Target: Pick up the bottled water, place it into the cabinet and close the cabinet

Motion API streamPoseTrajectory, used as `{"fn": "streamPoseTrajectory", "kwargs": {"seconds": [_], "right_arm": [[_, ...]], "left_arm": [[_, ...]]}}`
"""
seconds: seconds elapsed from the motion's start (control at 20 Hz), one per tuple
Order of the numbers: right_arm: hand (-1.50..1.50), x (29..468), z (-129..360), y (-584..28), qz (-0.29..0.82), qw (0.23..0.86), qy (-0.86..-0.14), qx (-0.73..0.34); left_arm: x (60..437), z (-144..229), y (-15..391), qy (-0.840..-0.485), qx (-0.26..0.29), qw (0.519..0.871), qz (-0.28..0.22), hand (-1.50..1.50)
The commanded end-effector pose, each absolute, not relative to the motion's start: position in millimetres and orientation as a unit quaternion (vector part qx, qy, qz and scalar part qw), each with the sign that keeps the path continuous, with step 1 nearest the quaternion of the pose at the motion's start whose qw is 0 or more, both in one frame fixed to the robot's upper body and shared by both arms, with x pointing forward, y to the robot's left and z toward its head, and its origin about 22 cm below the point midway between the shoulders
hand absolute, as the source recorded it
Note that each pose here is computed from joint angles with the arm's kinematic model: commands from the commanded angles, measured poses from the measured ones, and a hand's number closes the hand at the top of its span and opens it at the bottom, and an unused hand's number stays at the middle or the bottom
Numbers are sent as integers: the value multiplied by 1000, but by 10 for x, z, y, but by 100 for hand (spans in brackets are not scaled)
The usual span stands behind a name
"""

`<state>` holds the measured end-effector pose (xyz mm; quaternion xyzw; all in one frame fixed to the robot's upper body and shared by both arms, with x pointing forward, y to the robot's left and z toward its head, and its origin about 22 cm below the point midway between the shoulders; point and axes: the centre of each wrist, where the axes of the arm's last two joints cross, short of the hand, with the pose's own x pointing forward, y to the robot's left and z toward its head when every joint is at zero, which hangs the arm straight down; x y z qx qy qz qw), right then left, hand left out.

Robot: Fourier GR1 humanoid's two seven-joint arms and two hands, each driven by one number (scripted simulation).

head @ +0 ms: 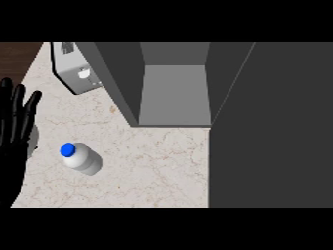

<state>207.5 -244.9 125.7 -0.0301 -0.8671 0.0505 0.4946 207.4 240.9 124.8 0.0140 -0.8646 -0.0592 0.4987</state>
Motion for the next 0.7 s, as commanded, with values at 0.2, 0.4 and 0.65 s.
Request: {"fn": "streamPoseTrajectory", "kwargs": {"seconds": [0.2, 0.4, 0.65], "right_arm": [[-150, 1914, 1163, -2577, 31, 511, -859, -14], [-150, 1635, 1251, -2292, 101, 544, -824, 124], [-150, 1128, 1397, -2368, 97, 552, -817, 135]], "left_arm": [[2337, 1398, 2875, -852, -108, 493, -140, -150], [2308, 1254, 2914, -784, -185, 582, -112, -150], [2133, 1298, 3281, -771, -187, 599, -106, -150]]}}
